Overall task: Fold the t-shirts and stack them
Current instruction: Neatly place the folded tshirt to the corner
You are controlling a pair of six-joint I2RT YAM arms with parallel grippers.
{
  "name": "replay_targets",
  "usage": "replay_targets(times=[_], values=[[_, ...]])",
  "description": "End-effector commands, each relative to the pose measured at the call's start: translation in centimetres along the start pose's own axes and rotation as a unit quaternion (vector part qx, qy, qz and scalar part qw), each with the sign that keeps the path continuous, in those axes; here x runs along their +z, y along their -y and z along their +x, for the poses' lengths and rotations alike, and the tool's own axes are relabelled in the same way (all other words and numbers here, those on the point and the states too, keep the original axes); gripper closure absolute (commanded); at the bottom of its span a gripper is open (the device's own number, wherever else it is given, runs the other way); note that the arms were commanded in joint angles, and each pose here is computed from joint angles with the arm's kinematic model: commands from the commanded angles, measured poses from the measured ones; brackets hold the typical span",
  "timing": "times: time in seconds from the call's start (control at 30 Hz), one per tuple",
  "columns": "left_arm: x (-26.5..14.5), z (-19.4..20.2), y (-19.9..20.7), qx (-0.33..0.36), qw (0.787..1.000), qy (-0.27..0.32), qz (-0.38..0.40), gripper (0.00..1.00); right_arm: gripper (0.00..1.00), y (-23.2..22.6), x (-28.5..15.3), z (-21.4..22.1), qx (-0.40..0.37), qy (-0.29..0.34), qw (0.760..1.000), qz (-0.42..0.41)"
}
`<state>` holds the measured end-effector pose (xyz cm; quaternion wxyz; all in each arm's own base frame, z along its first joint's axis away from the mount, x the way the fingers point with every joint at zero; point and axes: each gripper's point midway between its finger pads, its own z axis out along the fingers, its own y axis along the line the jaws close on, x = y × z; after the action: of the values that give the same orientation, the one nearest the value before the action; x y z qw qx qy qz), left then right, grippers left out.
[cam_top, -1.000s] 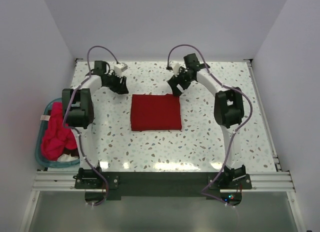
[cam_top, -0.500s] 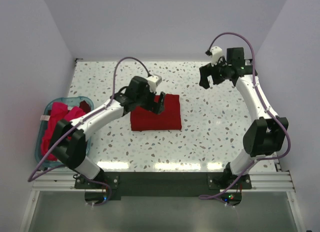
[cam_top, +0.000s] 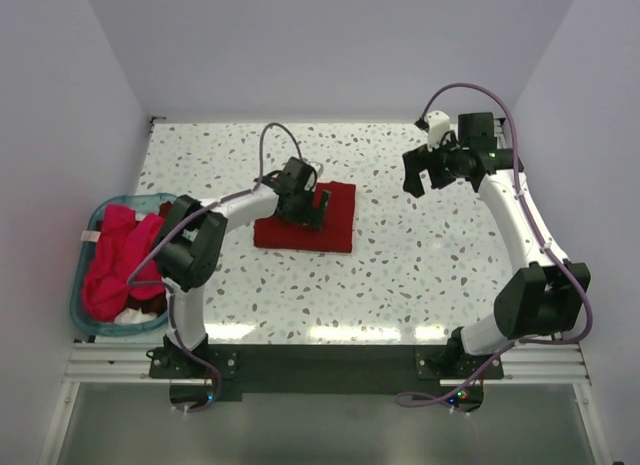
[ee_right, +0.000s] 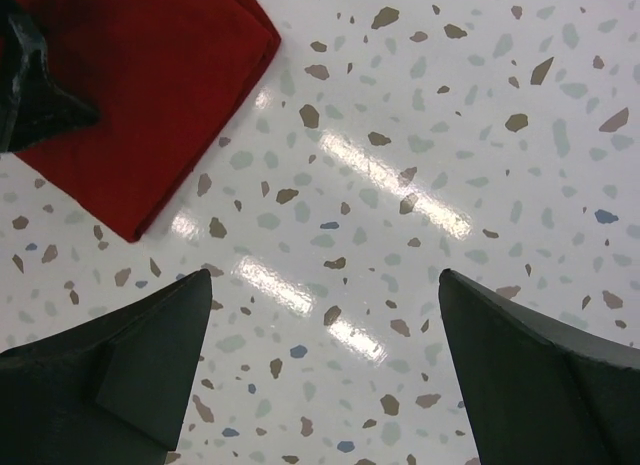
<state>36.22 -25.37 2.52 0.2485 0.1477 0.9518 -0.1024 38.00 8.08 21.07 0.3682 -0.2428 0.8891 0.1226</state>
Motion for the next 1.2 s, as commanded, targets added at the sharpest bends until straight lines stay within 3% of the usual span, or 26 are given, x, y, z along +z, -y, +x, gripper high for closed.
replay_targets(times=[0.0, 0.13, 0.23, 0.33, 0.57, 0.97, 1.17], values=[[1.4, 0.7, -9.3, -0.02, 0.996, -0.054, -0.065, 0.0, 0.01, 0.5, -0.8, -1.0, 0.0, 0.017, 1.0, 0.021], [1.2, -2.9, -15.8, -0.01, 0.996, -0.053, -0.069, 0.0, 0.01, 0.9, -0.4, -1.4, -0.003, 0.017, 1.0, 0.024], [1.9, -3.2, -21.0, -0.007, 0.993, -0.075, -0.089, 0.0, 0.01, 1.3, 0.1, -1.6, -0.003, 0.014, 1.0, 0.025], [1.8, -6.4, -26.8, -0.027, 0.989, -0.055, -0.135, 0.0, 0.01, 1.6, 0.4, -1.8, -0.006, 0.015, 0.999, 0.028], [2.5, -6.7, -36.9, -0.043, 0.981, -0.05, -0.185, 0.0, 0.01, 2.2, 1.2, -2.2, -0.011, 0.009, 0.999, 0.029], [3.2, -5.4, -44.2, -0.038, 0.972, -0.05, -0.225, 0.0, 0.01, 2.5, 1.8, -2.5, -0.022, 0.004, 1.0, 0.022], [1.7, -7.3, -45.1, 0.014, 0.971, -0.021, -0.238, 0.0, 0.01, 2.3, 2.0, -2.7, -0.026, 0.003, 1.0, 0.012]])
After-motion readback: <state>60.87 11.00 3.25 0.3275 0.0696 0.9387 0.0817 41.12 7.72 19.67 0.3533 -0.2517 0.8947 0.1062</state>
